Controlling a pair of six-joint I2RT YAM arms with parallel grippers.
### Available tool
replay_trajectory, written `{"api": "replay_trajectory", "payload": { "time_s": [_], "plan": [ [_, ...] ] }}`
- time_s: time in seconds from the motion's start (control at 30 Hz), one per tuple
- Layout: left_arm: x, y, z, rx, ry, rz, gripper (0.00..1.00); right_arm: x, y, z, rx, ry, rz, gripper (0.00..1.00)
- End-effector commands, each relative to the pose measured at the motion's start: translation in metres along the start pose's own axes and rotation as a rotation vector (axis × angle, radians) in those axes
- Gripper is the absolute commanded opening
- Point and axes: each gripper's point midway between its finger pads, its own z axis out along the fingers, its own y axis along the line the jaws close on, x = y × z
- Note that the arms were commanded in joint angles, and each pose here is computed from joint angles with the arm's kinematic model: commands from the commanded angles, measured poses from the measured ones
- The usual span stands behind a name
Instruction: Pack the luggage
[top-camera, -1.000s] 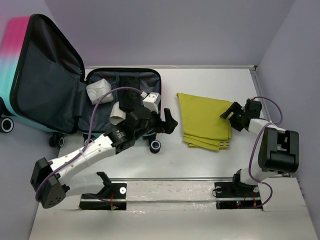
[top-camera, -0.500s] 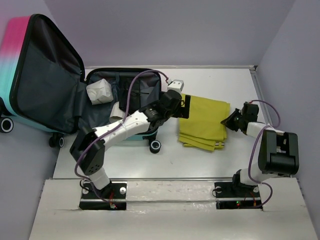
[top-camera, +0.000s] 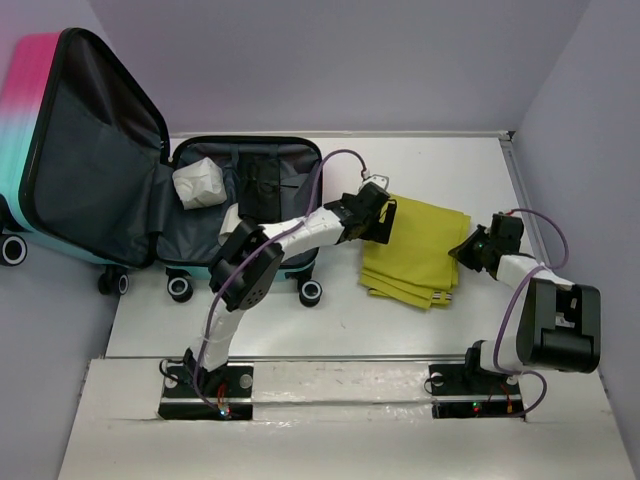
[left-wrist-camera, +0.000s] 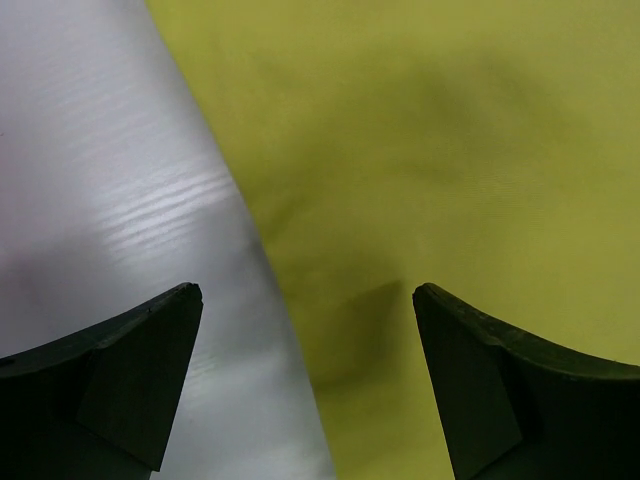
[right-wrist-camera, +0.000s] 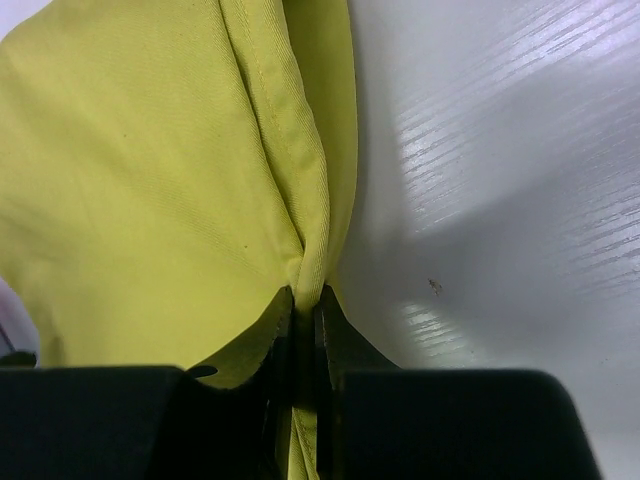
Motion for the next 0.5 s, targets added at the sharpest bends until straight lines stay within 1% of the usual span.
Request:
{"api": "replay_trajectory", "payload": {
  "time_s": [0.0, 0.13, 0.27, 0.37, 0.4, 0.47],
  "plan": [
    [-0.010, -0.011, 0.017, 0.040, 0.015, 0.012, 0.99, -0.003, -0.002, -0.006, -0.001, -0.023, -0.020, 0.07],
    [0.011, -0.022, 0.043, 0.092, 0.069, -0.004, 0.99, -0.003, 0.002, -0.007, -0.023, -0.022, -0.024, 0.07],
    [0.024, -0.037, 0.056, 0.183, 0.119, -0.040, 0.96, 0.000, 0.003, -0.007, -0.039, -0.013, -0.023, 0.07],
    [0.034, -0.046, 0.061, 0.245, 0.148, -0.072, 0.88, 0.004, 0.006, -0.008, -0.059, -0.002, -0.024, 0.07],
    [0.035, -0.055, 0.062, 0.289, 0.149, -0.098, 0.80, 0.007, 0.005, -0.008, -0.060, 0.004, -0.022, 0.07],
    [0.042, -0.061, 0.067, 0.322, 0.166, -0.117, 0.73, 0.008, 0.006, -0.009, -0.066, 0.007, -0.022, 0.07]
  ]
}}
